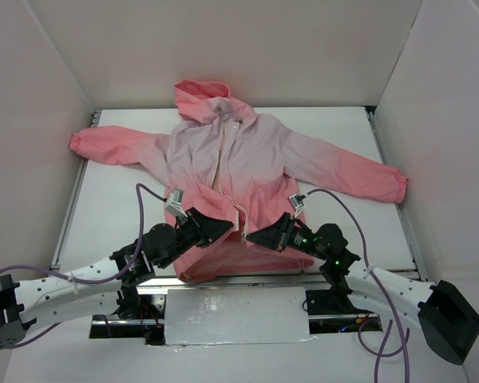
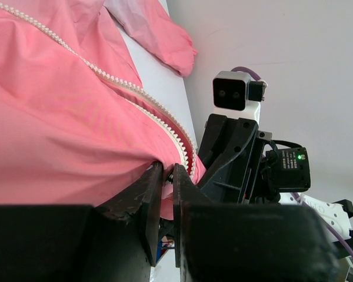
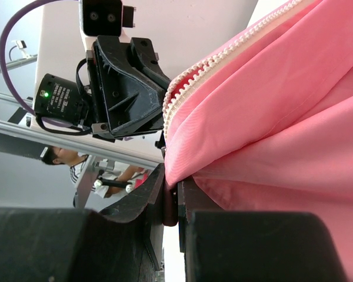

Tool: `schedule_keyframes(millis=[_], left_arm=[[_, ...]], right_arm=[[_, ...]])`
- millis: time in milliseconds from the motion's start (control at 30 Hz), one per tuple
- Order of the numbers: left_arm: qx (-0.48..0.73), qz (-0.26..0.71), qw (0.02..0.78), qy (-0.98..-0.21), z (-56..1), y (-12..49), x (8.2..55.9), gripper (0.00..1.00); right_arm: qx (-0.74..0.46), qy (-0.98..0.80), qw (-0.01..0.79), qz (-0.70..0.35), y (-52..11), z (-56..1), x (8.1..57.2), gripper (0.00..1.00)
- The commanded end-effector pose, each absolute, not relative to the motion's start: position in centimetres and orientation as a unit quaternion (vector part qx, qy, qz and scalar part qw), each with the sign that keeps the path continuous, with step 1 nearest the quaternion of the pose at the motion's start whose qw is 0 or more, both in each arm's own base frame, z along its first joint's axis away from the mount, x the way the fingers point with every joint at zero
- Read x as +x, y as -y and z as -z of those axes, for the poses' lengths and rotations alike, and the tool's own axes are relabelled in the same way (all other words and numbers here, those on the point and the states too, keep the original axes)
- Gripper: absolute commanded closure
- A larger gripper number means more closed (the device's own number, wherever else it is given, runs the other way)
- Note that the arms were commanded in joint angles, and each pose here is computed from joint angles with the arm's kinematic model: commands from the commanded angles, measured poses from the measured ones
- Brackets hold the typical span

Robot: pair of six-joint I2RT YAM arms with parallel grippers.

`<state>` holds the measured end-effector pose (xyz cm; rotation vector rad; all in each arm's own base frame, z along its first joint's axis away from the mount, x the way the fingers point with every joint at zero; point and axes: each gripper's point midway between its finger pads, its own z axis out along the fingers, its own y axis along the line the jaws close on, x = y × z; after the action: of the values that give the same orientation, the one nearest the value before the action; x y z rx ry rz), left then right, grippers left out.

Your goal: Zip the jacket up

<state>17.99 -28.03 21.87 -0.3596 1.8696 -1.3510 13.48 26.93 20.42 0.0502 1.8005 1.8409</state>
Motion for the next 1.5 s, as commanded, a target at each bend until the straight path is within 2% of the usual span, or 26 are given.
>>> schedule_keyframes(millis=[0, 1467], left_arm=[[-0.145, 0.566, 0.394, -0.709, -24.3, 28.5, 17.8, 1.0], [-0.148, 0.562, 0.403, -0.707, -25.2, 28.7, 18.3, 1.0]], right_arm=[[-0.008, -0.63, 0.304, -0.715, -26.9, -23.4, 13.2, 1.0], [-0.036, -0.638, 0.302, -0.708, -27.1, -22.9, 13.8, 1.0]])
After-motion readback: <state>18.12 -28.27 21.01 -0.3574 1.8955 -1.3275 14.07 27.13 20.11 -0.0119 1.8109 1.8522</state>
